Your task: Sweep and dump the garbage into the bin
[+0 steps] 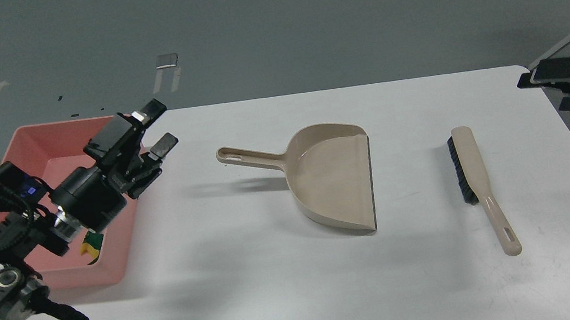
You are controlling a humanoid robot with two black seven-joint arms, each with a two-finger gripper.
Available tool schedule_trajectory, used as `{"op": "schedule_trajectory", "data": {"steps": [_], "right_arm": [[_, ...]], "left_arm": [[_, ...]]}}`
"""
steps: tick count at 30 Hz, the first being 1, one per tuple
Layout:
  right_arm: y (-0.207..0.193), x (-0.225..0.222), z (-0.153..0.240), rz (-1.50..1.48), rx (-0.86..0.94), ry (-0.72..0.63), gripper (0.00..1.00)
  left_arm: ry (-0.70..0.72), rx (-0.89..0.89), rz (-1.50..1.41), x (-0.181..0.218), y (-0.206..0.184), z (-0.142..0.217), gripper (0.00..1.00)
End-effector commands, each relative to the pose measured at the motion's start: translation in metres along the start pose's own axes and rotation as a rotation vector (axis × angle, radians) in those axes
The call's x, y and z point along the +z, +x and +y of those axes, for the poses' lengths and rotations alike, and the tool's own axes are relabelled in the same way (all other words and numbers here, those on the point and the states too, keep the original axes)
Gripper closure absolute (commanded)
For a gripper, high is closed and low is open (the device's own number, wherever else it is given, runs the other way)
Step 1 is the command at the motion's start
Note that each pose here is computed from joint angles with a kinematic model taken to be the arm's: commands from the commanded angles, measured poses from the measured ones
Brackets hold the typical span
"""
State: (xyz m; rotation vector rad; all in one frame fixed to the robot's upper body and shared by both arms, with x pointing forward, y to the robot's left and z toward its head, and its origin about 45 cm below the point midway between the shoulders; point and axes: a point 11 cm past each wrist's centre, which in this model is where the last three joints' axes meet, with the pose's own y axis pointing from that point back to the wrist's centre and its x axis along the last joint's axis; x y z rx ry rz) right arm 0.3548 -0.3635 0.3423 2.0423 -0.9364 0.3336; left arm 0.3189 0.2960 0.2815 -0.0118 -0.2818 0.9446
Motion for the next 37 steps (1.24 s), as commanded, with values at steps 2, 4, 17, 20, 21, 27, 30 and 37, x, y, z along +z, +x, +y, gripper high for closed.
{"op": "schedule_trajectory", "data": {"steps": [2, 4, 17, 20, 21, 27, 30, 37], "right_arm": [[0.04, -0.029, -0.008, -0.122, 0.141, 0.179, 0.05], [0.07, -0.03, -0.013, -0.26, 0.233, 0.273, 0.05], [0.133, -0.026, -0.044, -0.57, 0.48, 0.549, 0.05], [0.135, -0.024, -0.057, -0.61, 0.524, 0.589, 0.05], [0.135, -0.023, -0.064, -0.628, 0.54, 0.602, 0.05], [0.121, -0.03, -0.1, -0.697, 0.571, 0.617, 0.05], [0.109, -0.039, -0.115, -0.728, 0.556, 0.625, 0.04], [0.087, -0.058, -0.139, -0.791, 0.513, 0.651, 0.04]], "left_arm": [[-0.108, 0.058, 0.003, 0.036, 0.033, -0.027, 0.02], [-0.154, 0.091, -0.012, 0.056, 0.056, -0.045, 0.02], [-0.203, 0.304, 0.173, 0.048, 0.113, -0.138, 0.02], [-0.204, 0.327, 0.241, 0.042, 0.112, -0.151, 0.02], [-0.212, 0.329, 0.271, 0.042, 0.109, -0.158, 0.02], [-0.189, 0.308, 0.383, 0.032, 0.087, -0.18, 0.02], [-0.191, 0.296, 0.408, 0.029, 0.076, -0.186, 0.02], [-0.223, 0.281, 0.576, 0.012, 0.054, -0.191, 0.02]]}}
